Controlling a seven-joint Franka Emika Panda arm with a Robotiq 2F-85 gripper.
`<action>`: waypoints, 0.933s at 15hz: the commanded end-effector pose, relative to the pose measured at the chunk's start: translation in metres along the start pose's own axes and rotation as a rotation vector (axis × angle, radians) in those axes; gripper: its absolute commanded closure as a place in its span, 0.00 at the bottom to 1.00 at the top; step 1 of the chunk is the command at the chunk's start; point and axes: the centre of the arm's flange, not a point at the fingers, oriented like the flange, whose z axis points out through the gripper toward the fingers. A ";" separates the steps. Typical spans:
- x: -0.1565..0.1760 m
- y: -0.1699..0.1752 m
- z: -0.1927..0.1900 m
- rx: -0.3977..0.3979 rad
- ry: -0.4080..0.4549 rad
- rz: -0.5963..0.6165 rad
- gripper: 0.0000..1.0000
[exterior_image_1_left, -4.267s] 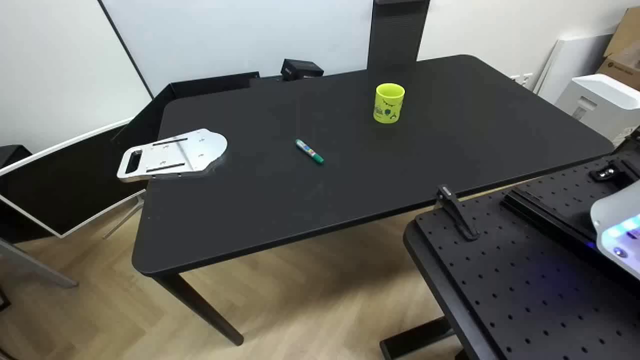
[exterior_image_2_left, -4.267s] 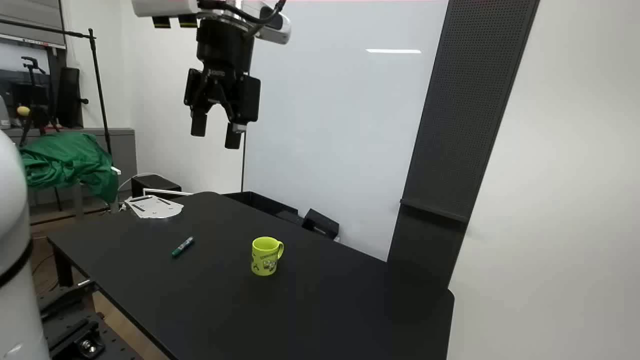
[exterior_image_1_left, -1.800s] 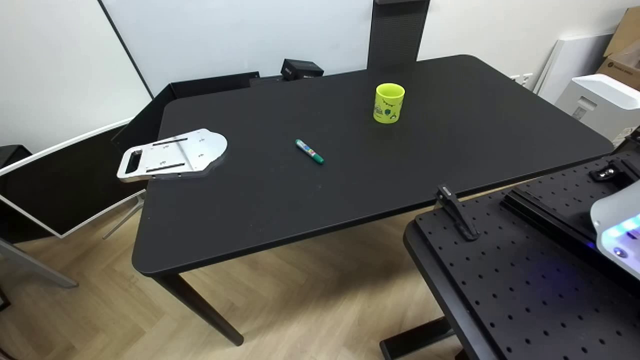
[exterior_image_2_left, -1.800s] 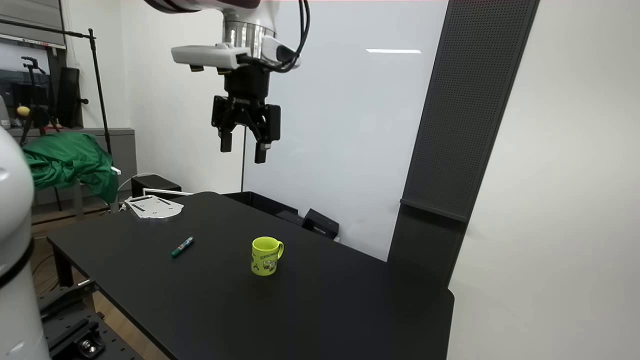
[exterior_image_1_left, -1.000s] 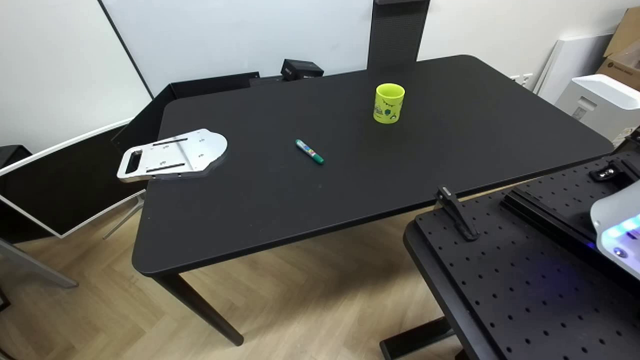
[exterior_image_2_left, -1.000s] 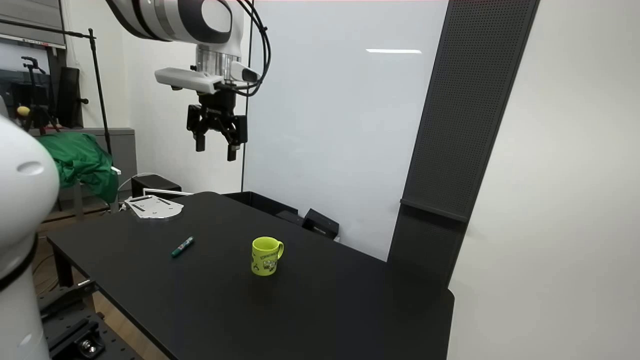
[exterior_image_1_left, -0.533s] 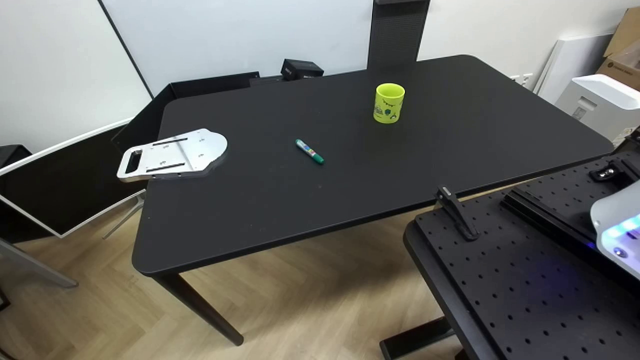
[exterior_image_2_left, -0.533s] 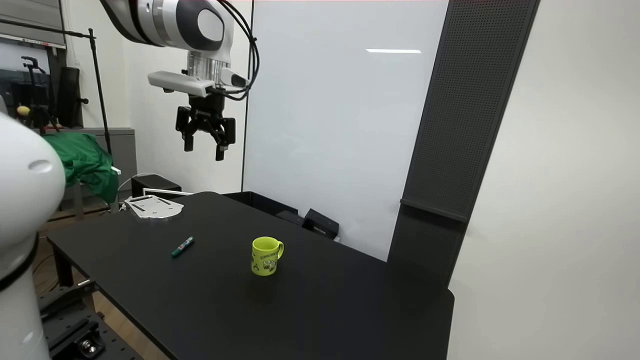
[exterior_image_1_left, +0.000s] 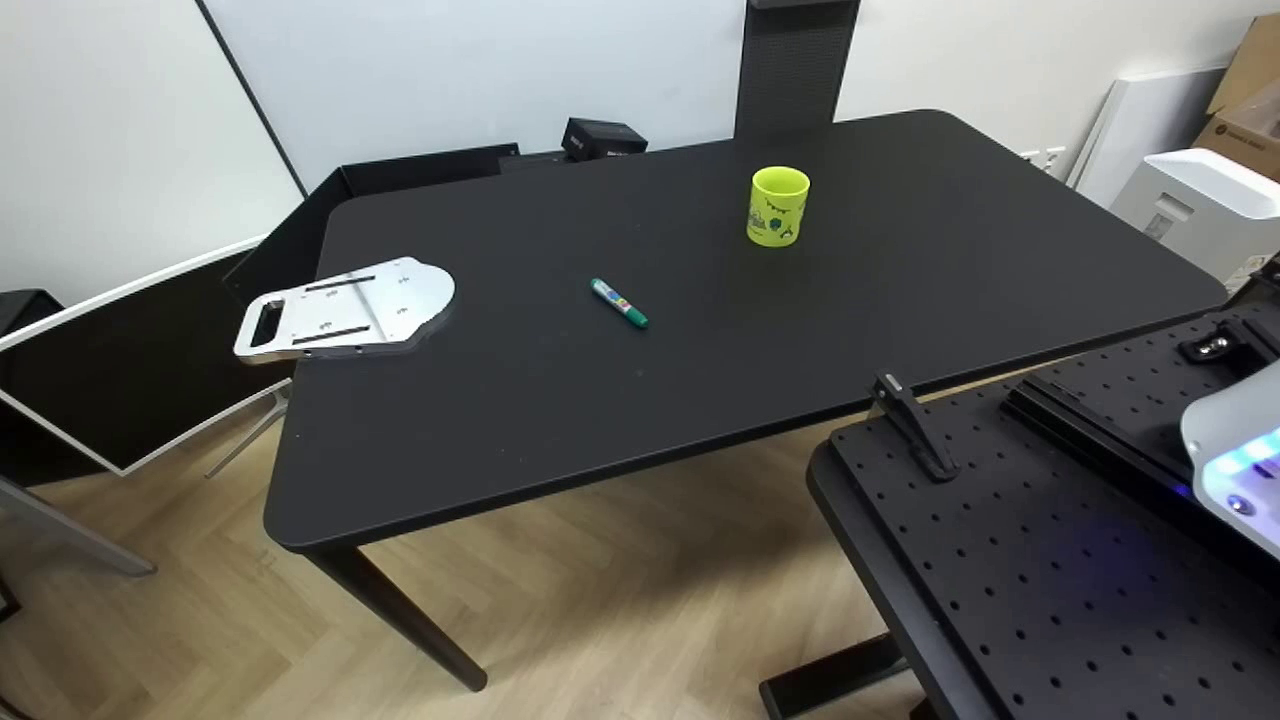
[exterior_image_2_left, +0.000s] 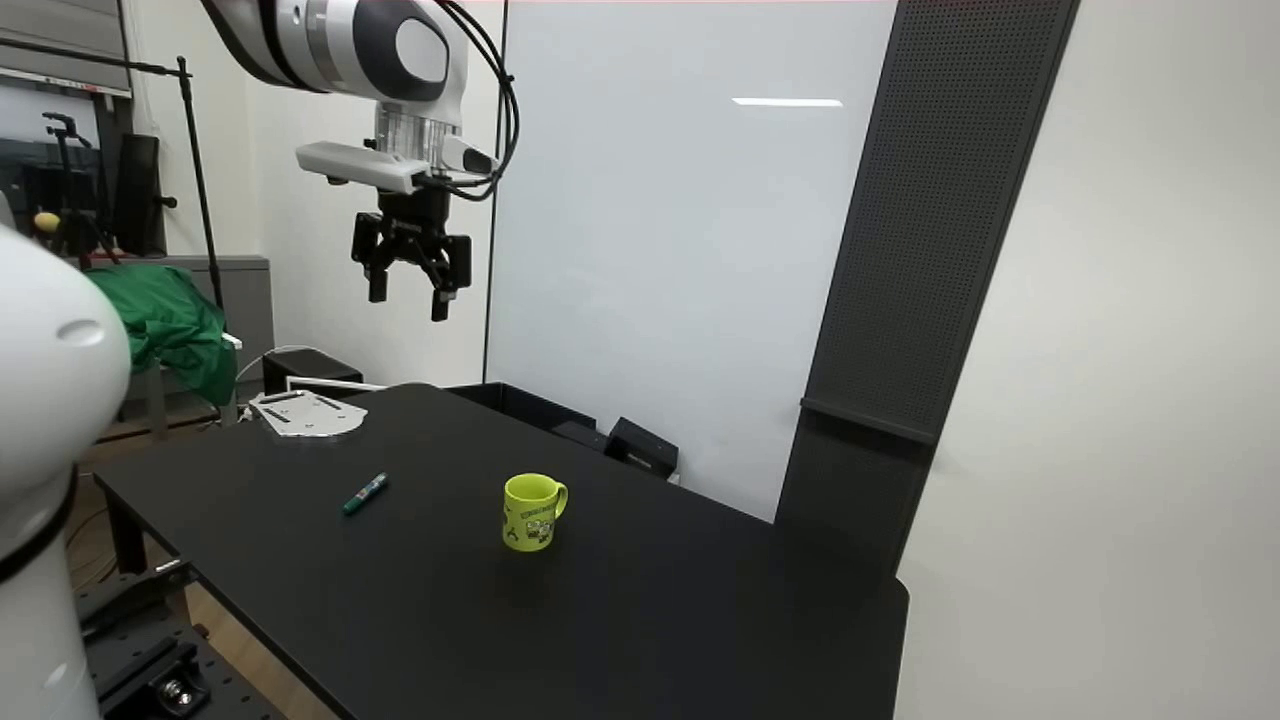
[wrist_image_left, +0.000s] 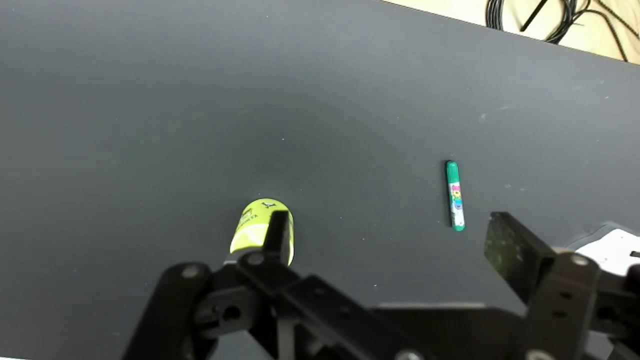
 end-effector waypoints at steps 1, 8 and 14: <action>0.000 0.000 0.000 0.000 0.000 0.000 0.00; 0.045 -0.031 0.028 -0.019 0.024 -0.061 0.00; 0.103 -0.094 0.069 -0.028 0.094 -0.170 0.00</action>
